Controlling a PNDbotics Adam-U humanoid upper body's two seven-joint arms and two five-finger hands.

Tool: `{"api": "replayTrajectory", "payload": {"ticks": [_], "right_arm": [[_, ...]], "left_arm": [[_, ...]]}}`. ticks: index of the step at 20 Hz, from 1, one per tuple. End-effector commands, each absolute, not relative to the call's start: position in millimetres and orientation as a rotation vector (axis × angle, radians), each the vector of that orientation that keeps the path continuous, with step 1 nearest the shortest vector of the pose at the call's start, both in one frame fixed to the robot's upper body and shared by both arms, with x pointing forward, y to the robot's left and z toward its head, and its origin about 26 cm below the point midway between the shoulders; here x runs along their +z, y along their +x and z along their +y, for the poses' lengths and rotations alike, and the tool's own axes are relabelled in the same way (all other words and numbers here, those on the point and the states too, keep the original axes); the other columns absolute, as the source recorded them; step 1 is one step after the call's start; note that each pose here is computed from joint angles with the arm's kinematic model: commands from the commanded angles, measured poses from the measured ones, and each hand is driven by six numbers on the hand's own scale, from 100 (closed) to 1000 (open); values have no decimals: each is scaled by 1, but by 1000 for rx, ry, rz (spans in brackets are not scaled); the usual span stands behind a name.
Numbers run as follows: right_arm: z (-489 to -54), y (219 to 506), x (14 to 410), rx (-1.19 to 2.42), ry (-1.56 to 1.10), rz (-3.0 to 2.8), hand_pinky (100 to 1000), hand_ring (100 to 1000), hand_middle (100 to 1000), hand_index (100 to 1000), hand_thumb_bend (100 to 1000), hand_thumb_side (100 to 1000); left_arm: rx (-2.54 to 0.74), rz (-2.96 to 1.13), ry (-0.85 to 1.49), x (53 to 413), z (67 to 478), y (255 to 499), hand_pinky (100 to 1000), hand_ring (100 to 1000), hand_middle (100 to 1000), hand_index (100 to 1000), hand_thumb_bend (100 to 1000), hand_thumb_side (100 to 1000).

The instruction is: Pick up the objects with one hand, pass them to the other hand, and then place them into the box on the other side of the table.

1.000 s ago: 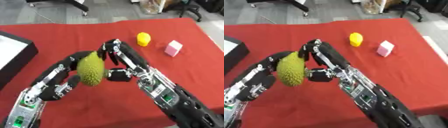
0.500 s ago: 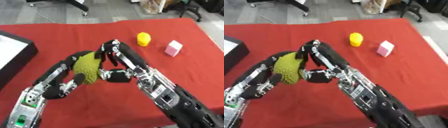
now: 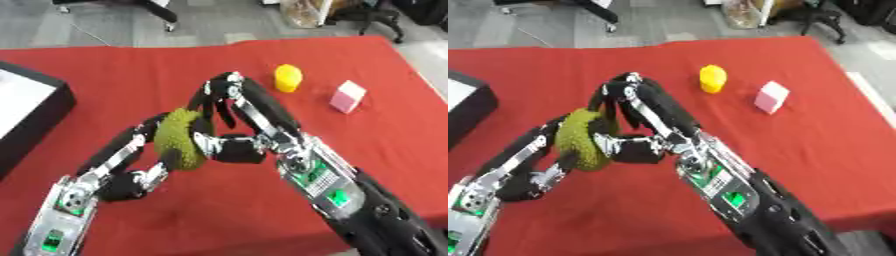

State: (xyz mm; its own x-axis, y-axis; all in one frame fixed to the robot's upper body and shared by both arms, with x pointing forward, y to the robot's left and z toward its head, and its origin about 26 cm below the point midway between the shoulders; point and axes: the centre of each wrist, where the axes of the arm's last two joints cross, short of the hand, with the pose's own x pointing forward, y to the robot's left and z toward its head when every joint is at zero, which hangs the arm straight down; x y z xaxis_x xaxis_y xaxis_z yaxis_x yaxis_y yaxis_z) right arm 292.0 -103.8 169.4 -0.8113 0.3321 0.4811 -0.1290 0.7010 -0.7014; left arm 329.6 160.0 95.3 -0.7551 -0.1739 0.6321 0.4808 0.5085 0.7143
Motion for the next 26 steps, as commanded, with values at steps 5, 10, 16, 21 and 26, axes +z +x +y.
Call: {"api": "replayTrajectory", "payload": {"ticks": [5,10,16,21,26], "right_arm": [[-104,284,189,1026,-126,-2360,681,186,381,198,100,100],[-104,285,186,1047,-103,-2341,682,182,380,197,100,100],[-103,287,180,1062,-90,-2319,681,179,379,197,100,100],[-102,288,177,1060,-86,-2311,684,183,385,214,100,100],[-106,289,181,1107,-84,-2320,713,227,452,478,100,100]], "left_arm": [[-1262,-2116,-230,97,150,332,621,717,486,691,100,553],[-1057,-2107,-286,95,146,335,474,520,234,425,100,551],[-859,-2073,-351,97,143,337,433,474,166,298,100,570],[-798,-2043,-392,97,142,337,436,477,163,280,100,582],[-766,-2034,-401,96,145,337,441,481,164,278,100,590]]}}
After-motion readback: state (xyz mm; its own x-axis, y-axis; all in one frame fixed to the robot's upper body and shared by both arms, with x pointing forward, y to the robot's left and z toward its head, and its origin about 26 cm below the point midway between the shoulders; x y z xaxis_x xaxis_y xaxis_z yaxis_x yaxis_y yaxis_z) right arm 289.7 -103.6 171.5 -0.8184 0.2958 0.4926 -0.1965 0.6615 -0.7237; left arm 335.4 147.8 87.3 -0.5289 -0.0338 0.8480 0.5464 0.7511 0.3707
